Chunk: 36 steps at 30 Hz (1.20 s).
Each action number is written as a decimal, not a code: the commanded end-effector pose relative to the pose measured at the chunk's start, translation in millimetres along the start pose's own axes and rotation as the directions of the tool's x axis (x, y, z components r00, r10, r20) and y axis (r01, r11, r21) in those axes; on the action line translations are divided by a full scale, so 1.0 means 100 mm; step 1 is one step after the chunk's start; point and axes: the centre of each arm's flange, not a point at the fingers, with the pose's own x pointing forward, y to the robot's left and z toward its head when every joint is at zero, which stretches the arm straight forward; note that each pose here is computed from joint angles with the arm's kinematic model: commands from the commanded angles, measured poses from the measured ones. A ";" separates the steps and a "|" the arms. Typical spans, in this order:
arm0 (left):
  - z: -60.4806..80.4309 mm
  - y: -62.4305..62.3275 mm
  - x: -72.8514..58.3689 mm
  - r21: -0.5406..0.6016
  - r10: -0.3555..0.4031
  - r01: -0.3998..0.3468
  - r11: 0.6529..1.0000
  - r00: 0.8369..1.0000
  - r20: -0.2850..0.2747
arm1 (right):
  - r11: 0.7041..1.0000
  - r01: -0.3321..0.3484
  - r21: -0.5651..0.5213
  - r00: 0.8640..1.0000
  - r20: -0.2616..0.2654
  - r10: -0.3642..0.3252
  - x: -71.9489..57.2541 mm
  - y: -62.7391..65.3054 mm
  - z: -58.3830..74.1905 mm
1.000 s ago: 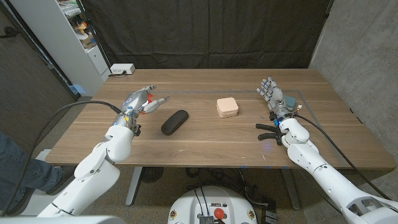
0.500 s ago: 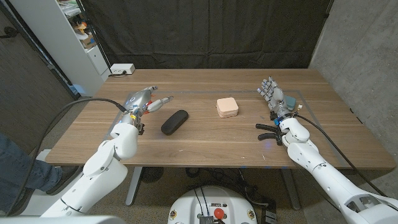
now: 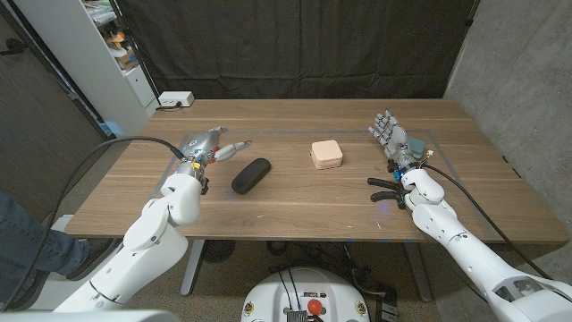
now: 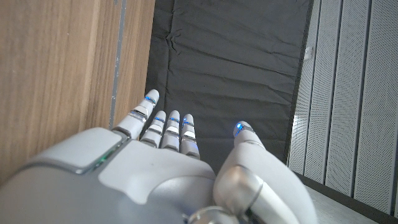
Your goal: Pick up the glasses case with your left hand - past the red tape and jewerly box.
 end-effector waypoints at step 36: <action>0.26 -0.22 0.03 0.199 -0.064 0.080 0.977 0.994 -0.087 | 0.999 0.003 0.044 1.000 0.011 -0.003 -0.08 -0.04 -0.07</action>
